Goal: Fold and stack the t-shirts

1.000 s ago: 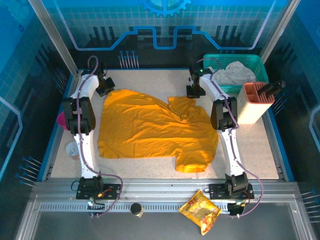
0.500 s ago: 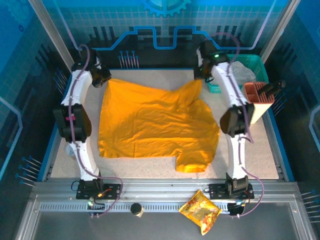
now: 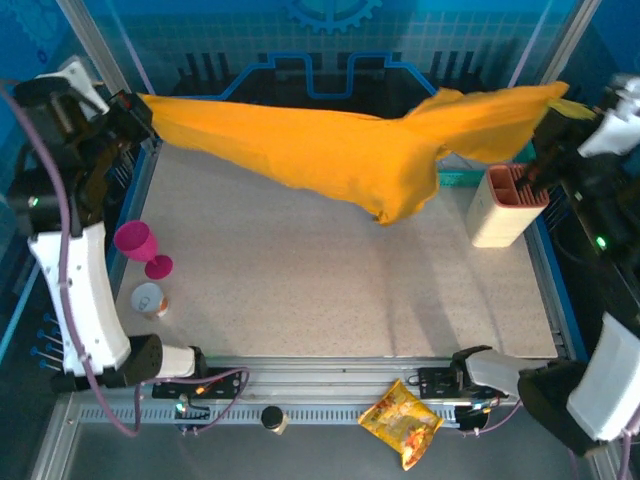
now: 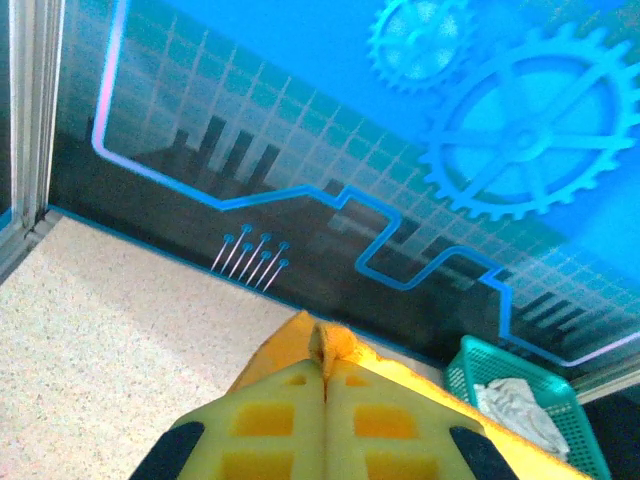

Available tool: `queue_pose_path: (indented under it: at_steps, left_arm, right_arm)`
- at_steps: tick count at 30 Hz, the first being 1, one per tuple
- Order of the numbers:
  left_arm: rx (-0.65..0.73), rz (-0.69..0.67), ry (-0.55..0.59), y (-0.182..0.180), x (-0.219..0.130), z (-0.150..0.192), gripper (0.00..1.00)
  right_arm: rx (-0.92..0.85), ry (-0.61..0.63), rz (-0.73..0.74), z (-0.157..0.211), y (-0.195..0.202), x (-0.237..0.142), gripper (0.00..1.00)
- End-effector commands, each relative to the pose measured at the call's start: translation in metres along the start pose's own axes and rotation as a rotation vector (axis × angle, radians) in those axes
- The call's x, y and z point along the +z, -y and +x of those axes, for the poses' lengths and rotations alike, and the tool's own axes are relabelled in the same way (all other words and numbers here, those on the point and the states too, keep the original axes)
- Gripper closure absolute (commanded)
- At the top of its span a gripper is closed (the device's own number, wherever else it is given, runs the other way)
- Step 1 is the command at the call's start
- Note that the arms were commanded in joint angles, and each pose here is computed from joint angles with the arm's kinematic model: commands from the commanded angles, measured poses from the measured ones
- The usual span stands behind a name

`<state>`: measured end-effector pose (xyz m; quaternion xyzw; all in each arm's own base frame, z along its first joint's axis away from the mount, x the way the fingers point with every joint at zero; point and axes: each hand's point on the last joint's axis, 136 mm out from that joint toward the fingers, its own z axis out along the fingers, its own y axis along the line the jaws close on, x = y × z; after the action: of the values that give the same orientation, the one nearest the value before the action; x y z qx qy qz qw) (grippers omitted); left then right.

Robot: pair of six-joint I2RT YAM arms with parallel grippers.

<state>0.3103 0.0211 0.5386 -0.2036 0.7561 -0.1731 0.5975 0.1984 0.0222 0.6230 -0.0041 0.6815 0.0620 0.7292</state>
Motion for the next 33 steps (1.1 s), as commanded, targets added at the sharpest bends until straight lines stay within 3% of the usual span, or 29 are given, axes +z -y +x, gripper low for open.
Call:
queue_pose_path:
  at_steps: [1,6,9,14,18,21,25,30,33]
  left_arm:
    - [0.022,-0.027,0.012,0.000,-0.043,0.003,1.00]
    - [0.041,0.010,0.112,0.014,-0.105,-0.002,1.00]
    - [0.041,0.021,0.140,0.016,-0.126,0.001,1.00]
    - [0.047,0.041,0.169,0.021,-0.145,0.001,1.00]
    - [0.055,0.050,0.202,0.027,-0.149,-0.010,1.00]
    - [0.059,0.049,0.210,0.029,-0.141,-0.018,1.00]
    - [0.053,0.024,0.176,0.020,-0.106,-0.019,1.00]
    - [0.014,-0.037,0.070,-0.013,-0.024,0.005,1.00]
    - [-0.024,-0.075,-0.018,-0.040,0.034,0.034,1.00]
  right_arm:
    - [0.000,0.032,-0.038,-0.007,-0.003,-0.028,1.00]
    - [0.032,0.115,-0.090,-0.022,-0.003,-0.082,1.00]
    - [0.040,0.149,-0.098,-0.026,-0.001,-0.103,1.00]
    - [0.031,0.206,-0.089,-0.038,0.004,-0.129,1.00]
    - [0.014,0.233,-0.050,-0.048,0.009,-0.123,1.00]
    - [-0.012,0.222,-0.022,-0.051,0.009,-0.098,1.00]
    - [-0.067,0.137,0.016,-0.039,0.006,-0.033,1.00]
    - [-0.151,-0.029,0.049,0.009,-0.002,0.071,1.00]
    - [-0.193,-0.168,0.033,0.059,-0.012,0.144,1.00]
